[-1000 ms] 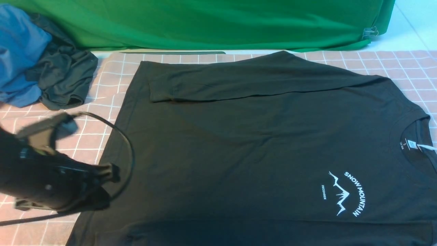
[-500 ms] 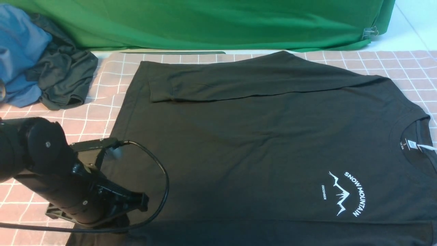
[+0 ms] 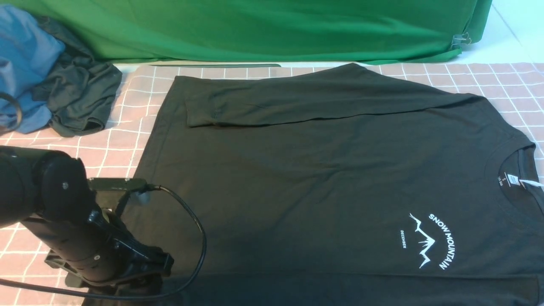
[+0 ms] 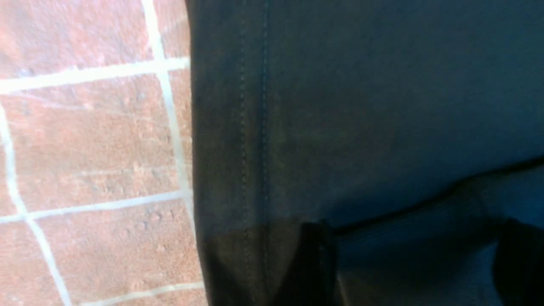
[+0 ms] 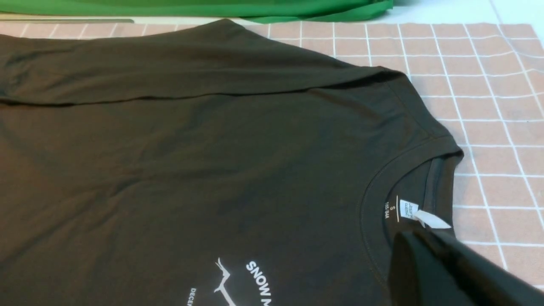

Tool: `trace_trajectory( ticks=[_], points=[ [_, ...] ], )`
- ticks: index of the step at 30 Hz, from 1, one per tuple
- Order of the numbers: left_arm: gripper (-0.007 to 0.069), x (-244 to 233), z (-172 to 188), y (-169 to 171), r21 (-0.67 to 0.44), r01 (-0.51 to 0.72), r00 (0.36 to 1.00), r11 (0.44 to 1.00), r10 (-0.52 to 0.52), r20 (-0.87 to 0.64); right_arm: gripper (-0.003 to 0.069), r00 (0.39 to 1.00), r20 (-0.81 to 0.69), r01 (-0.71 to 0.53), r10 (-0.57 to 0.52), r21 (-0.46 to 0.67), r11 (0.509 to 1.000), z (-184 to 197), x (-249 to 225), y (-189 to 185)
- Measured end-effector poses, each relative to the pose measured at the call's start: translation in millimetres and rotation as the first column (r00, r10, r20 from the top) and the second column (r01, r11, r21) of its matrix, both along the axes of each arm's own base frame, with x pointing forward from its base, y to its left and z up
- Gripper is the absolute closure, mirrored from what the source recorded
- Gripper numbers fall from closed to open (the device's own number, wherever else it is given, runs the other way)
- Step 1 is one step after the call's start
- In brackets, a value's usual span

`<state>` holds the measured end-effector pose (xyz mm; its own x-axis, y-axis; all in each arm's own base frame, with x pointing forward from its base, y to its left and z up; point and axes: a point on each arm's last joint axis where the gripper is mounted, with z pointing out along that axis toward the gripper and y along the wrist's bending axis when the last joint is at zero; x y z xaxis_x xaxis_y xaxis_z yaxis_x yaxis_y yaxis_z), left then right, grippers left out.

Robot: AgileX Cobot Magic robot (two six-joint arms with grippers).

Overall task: Fold a long-sleeved shirt over a pink coffee tablecloth.
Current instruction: 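Grasp the left edge of the dark T-shirt lying flat on the table, then fold the left side of the black T-shirt inward over its body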

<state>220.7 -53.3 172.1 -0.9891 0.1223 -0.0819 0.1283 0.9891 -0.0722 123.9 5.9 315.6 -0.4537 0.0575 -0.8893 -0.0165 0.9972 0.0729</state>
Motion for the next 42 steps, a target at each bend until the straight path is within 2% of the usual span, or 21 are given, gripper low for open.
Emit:
trace_trajectory(
  ticks=[2,7,10,12,13,14,15,16,17,19,22,29,35,42],
  points=[
    [0.0048,1,-6,0,0.006,0.000,1.000,1.000,0.000,-0.029,0.0620,1.000,0.008,0.000,0.000,0.000,1.000,1,0,0],
    [0.0057,3,-13,-1,0.013,0.002,0.998,1.000,-0.001,-0.063,0.0620,1.000,0.027,0.001,-0.001,0.001,1.000,2,1,0],
    [0.0097,5,-14,-1,0.016,0.007,0.997,1.000,-0.006,-0.071,0.0618,1.000,0.031,0.001,-0.001,0.001,1.000,3,1,0],
    [0.0181,5,-14,-1,0.017,0.018,0.997,1.000,-0.017,-0.075,0.0617,0.999,0.032,0.001,-0.001,0.001,1.000,3,1,0],
    [0.0256,5,-14,-2,0.012,0.021,0.996,1.000,-0.020,-0.083,0.0617,0.999,0.032,0.001,-0.001,0.001,1.000,3,1,0],
    [0.0267,5,-14,-2,0.009,0.026,0.996,1.000,-0.025,-0.082,0.0617,0.999,0.032,0.001,-0.001,0.001,1.000,3,1,0],
    [0.0386,4,-14,-4,0.000,0.025,0.995,1.000,-0.025,-0.101,0.0616,0.999,0.033,0.001,-0.001,0.001,1.000,3,1,0],
    [0.0413,4,-14,-4,-0.001,0.026,0.994,1.000,-0.026,-0.109,0.0616,0.999,0.033,0.001,-0.001,0.001,1.000,3,1,0],
    [0.0505,3,-12,-4,0.001,0.032,0.992,0.999,-0.032,-0.125,0.0616,0.999,0.033,0.001,-0.001,0.000,1.000,3,1,0],
    [0.0567,2,-10,-4,0.013,0.045,0.985,0.999,-0.042,-0.165,0.0616,0.999,0.034,0.001,-0.001,0.000,1.000,3,1,0],
    [0.0578,0,-4,-4,0.015,0.050,0.977,0.999,-0.045,-0.210,0.0615,0.999,0.036,0.001,-0.001,0.000,1.000,3,1,0],
    [0.0578,0,22,-4,0.003,0.048,0.986,0.999,-0.047,-0.162,0.0615,0.999,0.036,0.001,-0.001,0.000,1.000,3,1,0],
    [0.0578,19,63,-7,-0.016,0.055,0.998,0.998,-0.054,0.028,0.0614,0.999,0.038,0.002,-0.002,0.002,1.000,3,2,0],
    [0.0578,54,109,-14,-0.034,0.057,0.977,0.998,-0.049,0.206,0.0614,0.999,0.046,0.002,-0.002,0.003,1.000,4,2,0]
  ],
)
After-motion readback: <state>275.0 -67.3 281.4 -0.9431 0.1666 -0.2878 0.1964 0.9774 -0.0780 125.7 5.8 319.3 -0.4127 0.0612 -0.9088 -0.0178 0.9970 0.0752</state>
